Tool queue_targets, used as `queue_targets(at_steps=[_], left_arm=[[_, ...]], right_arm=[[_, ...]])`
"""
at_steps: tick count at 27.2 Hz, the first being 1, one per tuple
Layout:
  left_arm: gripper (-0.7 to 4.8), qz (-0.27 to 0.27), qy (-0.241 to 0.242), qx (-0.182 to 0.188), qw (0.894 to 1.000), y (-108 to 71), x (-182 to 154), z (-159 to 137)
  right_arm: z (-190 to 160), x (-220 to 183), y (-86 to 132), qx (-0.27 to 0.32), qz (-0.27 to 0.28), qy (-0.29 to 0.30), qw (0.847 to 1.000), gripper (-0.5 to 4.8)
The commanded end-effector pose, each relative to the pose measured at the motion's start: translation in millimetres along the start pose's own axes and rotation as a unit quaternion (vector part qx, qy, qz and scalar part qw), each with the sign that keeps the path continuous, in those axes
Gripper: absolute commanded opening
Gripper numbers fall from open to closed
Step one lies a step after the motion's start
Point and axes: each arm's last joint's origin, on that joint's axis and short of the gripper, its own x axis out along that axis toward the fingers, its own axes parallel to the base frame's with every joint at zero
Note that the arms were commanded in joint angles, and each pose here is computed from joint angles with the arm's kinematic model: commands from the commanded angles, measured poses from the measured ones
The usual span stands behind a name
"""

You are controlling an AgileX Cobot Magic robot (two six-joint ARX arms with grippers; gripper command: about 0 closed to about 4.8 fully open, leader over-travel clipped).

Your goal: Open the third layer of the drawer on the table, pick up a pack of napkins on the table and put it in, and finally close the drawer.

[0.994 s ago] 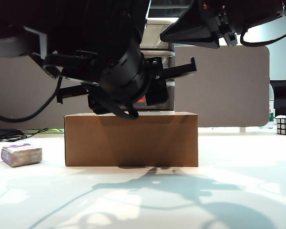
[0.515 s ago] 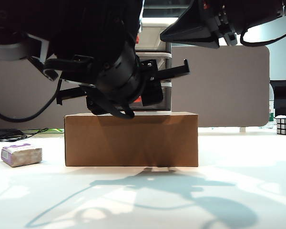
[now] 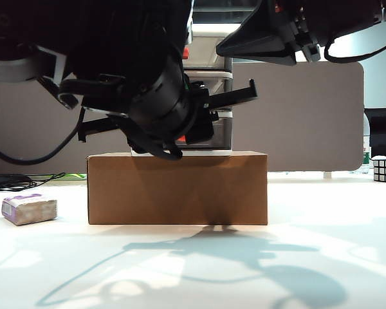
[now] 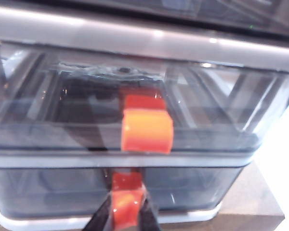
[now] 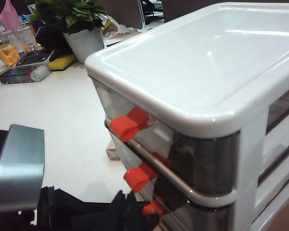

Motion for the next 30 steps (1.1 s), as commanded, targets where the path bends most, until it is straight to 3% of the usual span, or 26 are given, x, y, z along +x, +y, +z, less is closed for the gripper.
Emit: queue_targets(at_steps=[1, 24, 28, 30], left_arm=[[-0.05, -0.006, -0.001, -0.002, 1.0, -1.2, 0.0, 1.2], [-0.04, -0.007, 0.007, 0.022, 1.0, -10.6, -18.1, -6.7], [0.92, -0.003, 0.008, 0.023, 1.0, -9.4, -16.4, -6.6], [0.93, 0.0, 0.008, 0.023, 1.0, -8.1, -14.5, -6.1]], right_arm=[[2.7, -0.4, 0.5, -0.002, 0.002, -0.007, 1.0, -0.06], [5.8, -0.2, 0.5, -0.011, 0.001, -0.022, 1.0, -0.06], [5.0, -0.2, 0.5, -0.008, 0.002, -0.018, 1.0, -0.06], [4.5, -0.1, 0.5, -0.007, 0.002, -0.016, 1.0, -0.06]])
